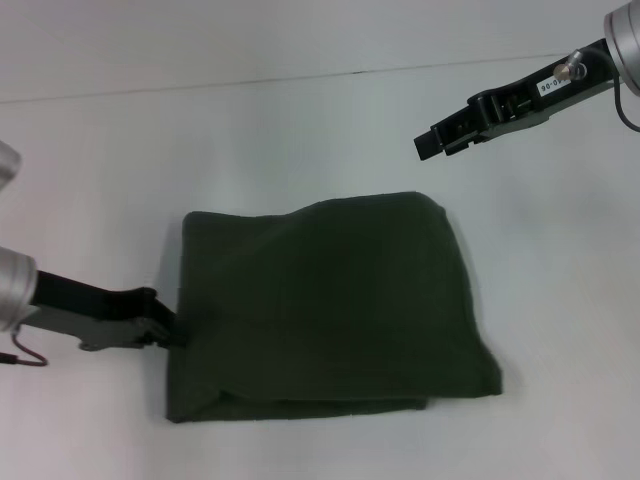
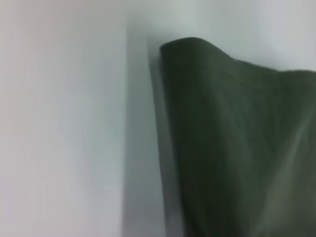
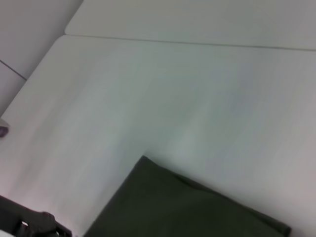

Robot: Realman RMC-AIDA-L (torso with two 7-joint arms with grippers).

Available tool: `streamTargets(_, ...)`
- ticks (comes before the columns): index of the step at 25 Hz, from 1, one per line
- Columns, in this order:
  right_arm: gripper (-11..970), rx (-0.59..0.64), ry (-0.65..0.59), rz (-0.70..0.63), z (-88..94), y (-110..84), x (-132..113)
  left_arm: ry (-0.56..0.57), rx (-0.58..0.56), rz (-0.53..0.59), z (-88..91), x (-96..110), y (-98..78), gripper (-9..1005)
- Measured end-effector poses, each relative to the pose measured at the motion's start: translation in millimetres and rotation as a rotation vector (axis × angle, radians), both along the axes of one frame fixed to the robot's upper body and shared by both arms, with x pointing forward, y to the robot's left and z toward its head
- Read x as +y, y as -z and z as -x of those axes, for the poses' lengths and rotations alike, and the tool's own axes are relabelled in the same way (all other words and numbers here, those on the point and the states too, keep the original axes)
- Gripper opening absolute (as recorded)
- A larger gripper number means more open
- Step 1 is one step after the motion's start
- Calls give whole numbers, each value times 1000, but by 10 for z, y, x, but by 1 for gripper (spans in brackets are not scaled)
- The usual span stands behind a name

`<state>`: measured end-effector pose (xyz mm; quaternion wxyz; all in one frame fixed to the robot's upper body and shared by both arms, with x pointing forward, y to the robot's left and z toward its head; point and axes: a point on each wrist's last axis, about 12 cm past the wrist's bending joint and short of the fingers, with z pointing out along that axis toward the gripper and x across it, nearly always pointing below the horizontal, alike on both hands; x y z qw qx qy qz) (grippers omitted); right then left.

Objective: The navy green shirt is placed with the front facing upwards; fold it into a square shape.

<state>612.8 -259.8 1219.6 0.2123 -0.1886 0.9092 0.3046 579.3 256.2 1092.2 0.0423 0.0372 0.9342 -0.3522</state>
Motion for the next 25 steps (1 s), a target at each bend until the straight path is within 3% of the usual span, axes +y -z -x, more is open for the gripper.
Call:
streamTargets(12,485,-8,13,-7,-13,-12,-12,-82,10,-6,106,374,0,88)
streamTargets(25,484,-13,9,-31,-11,-11,-28,-81,-38,98,280,548,-98,170)
